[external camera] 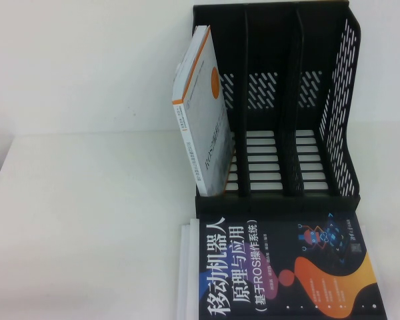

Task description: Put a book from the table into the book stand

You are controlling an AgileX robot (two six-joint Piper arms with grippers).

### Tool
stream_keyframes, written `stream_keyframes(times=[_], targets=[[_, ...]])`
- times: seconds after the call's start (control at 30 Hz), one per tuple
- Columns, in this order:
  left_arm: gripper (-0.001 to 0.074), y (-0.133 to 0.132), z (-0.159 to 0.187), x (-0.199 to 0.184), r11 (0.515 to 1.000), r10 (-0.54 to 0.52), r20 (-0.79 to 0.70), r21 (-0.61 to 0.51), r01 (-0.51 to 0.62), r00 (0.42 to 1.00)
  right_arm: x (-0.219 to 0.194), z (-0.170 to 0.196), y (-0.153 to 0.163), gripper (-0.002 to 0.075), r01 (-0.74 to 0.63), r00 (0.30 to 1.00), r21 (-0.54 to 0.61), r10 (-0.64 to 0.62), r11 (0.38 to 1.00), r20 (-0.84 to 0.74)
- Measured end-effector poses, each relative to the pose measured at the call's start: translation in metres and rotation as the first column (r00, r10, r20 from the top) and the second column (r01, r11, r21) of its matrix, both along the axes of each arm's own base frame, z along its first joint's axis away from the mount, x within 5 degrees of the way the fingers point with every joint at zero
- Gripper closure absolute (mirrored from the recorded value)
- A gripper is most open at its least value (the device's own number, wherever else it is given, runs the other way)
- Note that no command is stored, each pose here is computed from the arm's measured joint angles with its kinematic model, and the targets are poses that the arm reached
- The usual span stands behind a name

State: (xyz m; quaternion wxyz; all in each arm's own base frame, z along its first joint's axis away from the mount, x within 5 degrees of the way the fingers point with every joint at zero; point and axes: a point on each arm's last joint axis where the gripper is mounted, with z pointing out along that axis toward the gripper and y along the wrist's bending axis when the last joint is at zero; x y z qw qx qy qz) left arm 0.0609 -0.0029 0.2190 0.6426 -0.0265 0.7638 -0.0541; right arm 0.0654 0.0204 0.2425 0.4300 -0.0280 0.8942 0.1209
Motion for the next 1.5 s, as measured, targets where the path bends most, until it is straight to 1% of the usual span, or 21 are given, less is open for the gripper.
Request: stream_keyframes(times=[0.1, 0.17, 0.27, 0.47, 0.63, 0.9, 1.5], targets=[[0.0737, 0.002, -0.026, -0.004, 1.000, 0.026, -0.020, 0.003, -0.026, 0.999, 0.000, 0.000, 0.000, 0.0727, 0.000, 1.000, 0.000, 0.000, 1.000, 0.000], [0.0737, 0.002, -0.036, -0.005, 0.999, 0.034, -0.030, 0.000, -0.034, 0.999, 0.000, 0.000, 0.000, 0.0727, 0.000, 1.000, 0.000, 0.000, 1.000, 0.000], [0.0737, 0.002, -0.038, -0.006, 0.999, 0.040, -0.035, -0.003, -0.041, 0.999, 0.000, 0.000, 0.000, 0.0727, 0.000, 1.000, 0.000, 0.000, 1.000, 0.000], [0.0737, 0.002, -0.043, -0.008, 0.999, 0.044, -0.098, -0.010, -0.045, 0.994, 0.000, 0.000, 0.000, 0.0727, 0.000, 1.000, 0.000, 0.000, 1.000, 0.000], [0.0737, 0.003, -0.043, -0.008, 0.998, 0.048, -0.101, -0.024, -0.051, 0.994, 0.000, 0.000, 0.000, 0.0727, 0.000, 1.000, 0.000, 0.000, 1.000, 0.000], [0.0737, 0.004, -0.043, -0.008, 0.998, 0.060, -0.105, 0.009, -0.059, 0.993, 0.000, 0.000, 0.000, 0.0727, 0.000, 1.000, 0.000, 0.000, 1.000, 0.000], [0.0737, 0.004, -0.043, -0.008, 0.998, 0.061, -0.109, 0.014, -0.059, 0.992, 0.000, 0.000, 0.000, 0.0727, 0.000, 1.000, 0.001, 0.000, 1.000, 0.003]])
